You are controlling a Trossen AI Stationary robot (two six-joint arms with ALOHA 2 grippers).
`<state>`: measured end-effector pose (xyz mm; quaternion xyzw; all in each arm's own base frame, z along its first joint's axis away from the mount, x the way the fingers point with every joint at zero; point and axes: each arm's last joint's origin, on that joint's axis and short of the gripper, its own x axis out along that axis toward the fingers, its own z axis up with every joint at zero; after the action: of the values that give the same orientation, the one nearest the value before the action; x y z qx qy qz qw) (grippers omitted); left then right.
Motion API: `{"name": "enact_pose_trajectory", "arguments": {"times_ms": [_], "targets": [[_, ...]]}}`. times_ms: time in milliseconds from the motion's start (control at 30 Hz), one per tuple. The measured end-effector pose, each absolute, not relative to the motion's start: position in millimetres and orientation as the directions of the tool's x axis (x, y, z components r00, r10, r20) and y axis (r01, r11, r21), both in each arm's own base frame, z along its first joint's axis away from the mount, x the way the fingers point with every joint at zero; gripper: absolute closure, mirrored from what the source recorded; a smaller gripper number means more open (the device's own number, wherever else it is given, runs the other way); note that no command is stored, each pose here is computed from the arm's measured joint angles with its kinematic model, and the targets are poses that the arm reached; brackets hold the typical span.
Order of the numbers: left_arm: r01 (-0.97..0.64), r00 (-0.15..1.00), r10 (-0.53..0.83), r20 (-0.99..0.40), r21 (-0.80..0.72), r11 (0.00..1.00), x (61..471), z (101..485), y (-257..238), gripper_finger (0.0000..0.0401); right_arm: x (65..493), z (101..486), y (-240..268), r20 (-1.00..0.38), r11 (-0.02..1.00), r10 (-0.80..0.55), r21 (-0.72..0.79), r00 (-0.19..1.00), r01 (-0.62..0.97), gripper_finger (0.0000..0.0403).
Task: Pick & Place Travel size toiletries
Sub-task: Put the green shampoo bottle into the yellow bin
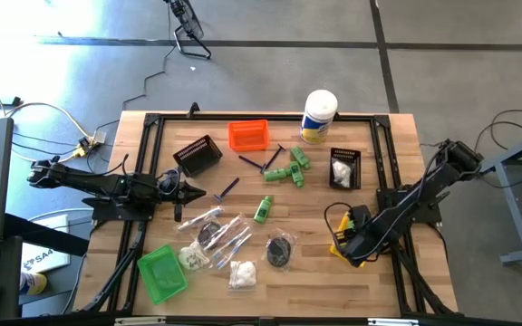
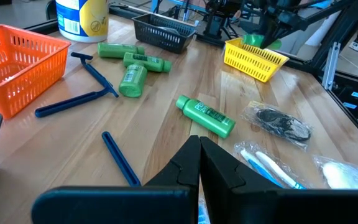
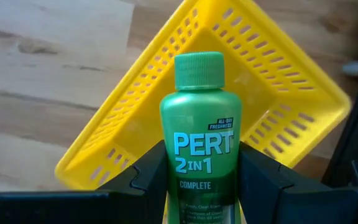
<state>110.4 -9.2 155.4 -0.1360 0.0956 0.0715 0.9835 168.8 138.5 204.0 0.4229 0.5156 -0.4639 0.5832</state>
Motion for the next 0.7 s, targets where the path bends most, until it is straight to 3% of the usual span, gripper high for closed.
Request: {"name": "enact_pose_trajectory", "arguments": {"times_ms": [700], "targets": [[-0.167, 0.971, 0.115, -0.207, -0.254, 0.953, 110, 155, -9, 0.0398, 166, 181, 137, -0.991, 0.181, -0.094, 0.076, 0.094, 0.981, 0.026]]}}
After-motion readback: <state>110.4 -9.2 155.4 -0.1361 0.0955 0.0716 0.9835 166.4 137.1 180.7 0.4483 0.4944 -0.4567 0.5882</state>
